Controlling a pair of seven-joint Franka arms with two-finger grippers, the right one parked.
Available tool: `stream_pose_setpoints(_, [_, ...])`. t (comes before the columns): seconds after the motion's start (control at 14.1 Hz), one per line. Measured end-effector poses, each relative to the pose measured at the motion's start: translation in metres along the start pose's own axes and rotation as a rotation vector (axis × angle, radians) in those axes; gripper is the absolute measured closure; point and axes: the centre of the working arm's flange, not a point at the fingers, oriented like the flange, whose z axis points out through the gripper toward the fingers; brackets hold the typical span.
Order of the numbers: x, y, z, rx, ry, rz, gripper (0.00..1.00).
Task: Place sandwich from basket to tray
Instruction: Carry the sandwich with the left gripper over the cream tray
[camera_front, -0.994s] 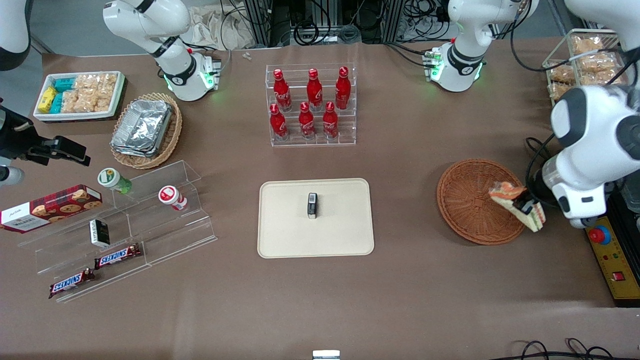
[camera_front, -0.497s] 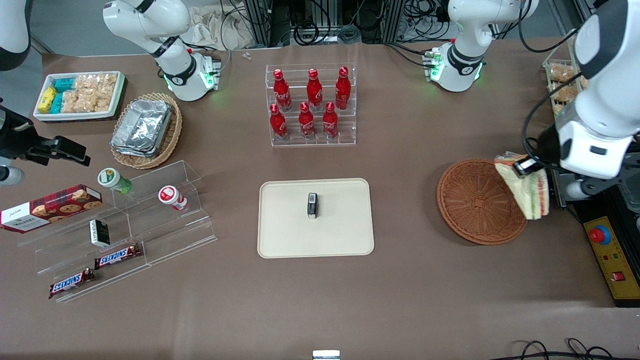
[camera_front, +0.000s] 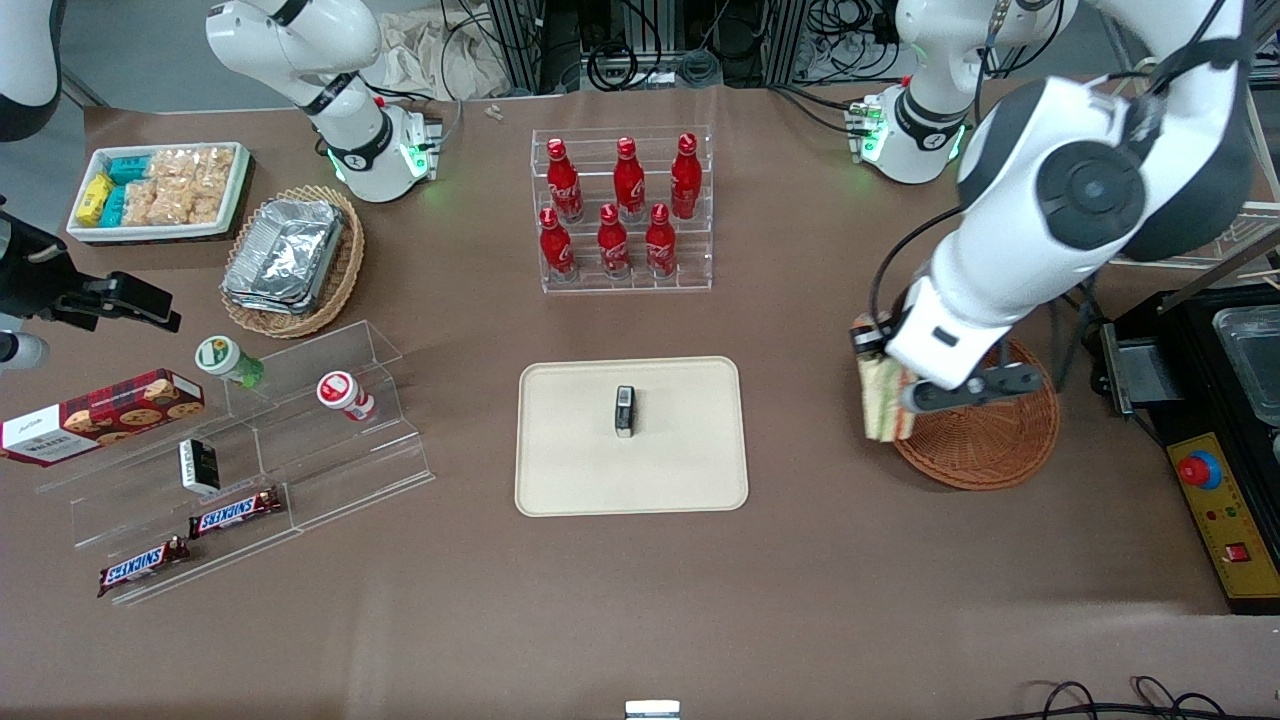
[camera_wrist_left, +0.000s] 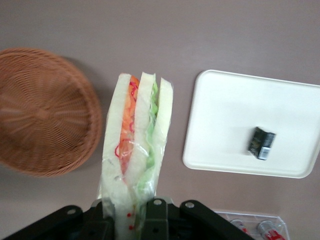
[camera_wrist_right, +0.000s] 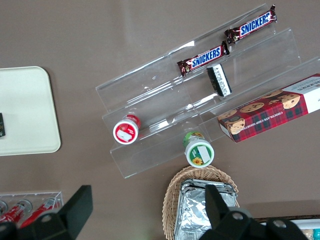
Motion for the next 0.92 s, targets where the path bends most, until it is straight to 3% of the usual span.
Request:
stream_pose_setpoints(0.14, [0.003, 0.029, 0.030, 0.027, 0.025, 0.081, 0.84])
stream_pose_setpoints(0.28, [-0.002, 0.059, 0.072, 0.065, 0.015, 0.135, 0.84])
stream_pose_setpoints(0.35, [-0.005, 0.076, 0.095, 0.068, 0.007, 0.126, 0.84])
stream_pose_setpoints(0.64, [0.003, 0.105, 0.168, 0.014, -0.005, 0.065, 0.84])
stream_pose_setpoints(0.92, [0.014, 0.106, 0.200, 0.004, 0.006, 0.050, 0.84])
